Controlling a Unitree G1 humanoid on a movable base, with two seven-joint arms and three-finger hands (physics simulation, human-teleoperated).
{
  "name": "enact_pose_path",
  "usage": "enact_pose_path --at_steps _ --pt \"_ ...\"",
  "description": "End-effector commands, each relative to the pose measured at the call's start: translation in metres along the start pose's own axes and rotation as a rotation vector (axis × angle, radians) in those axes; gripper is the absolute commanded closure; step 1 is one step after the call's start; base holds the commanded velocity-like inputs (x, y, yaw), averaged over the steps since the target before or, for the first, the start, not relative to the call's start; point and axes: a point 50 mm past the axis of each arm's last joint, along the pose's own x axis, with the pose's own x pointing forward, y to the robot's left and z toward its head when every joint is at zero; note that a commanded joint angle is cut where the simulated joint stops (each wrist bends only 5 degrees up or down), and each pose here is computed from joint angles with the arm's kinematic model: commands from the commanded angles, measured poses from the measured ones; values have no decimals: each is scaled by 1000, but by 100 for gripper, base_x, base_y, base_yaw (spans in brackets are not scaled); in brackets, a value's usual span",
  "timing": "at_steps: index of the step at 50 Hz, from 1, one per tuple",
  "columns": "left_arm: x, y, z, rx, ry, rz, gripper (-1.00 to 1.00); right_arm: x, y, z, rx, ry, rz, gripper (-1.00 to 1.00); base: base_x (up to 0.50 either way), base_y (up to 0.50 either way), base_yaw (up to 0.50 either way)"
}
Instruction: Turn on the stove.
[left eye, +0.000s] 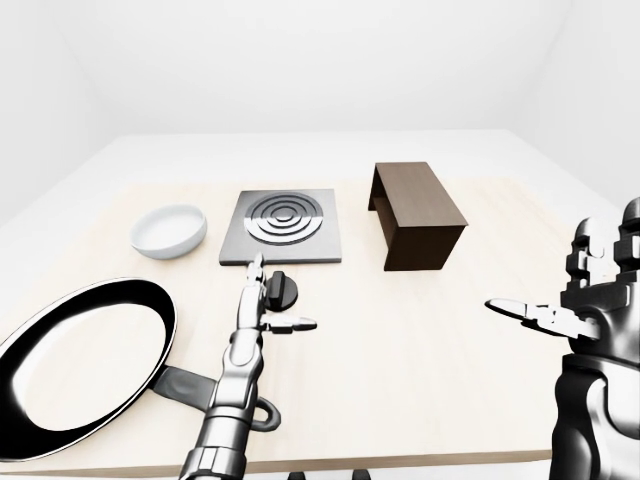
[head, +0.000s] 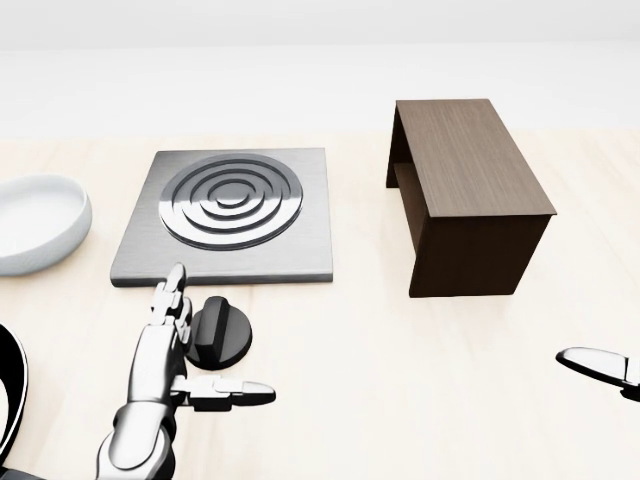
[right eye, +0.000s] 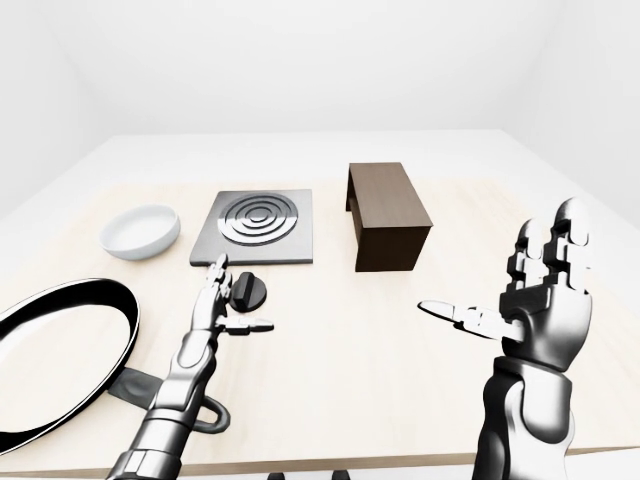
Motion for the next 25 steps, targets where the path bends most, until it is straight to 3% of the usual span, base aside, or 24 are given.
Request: enact_pose_path --at_steps 1,7,25 --pt "-2 0 -10 6 40 0 -100 0 0 3 1 -12 -1 -100 0 0 0" --pt "-6 -4 -27 21 115 -7 -100 0 0 4 0 -18 -1 -100 0 0 0" --pt "-18 -15 -32 33 114 -42 -100 1 -1 5 0 -24 -2 -100 0 0 0"
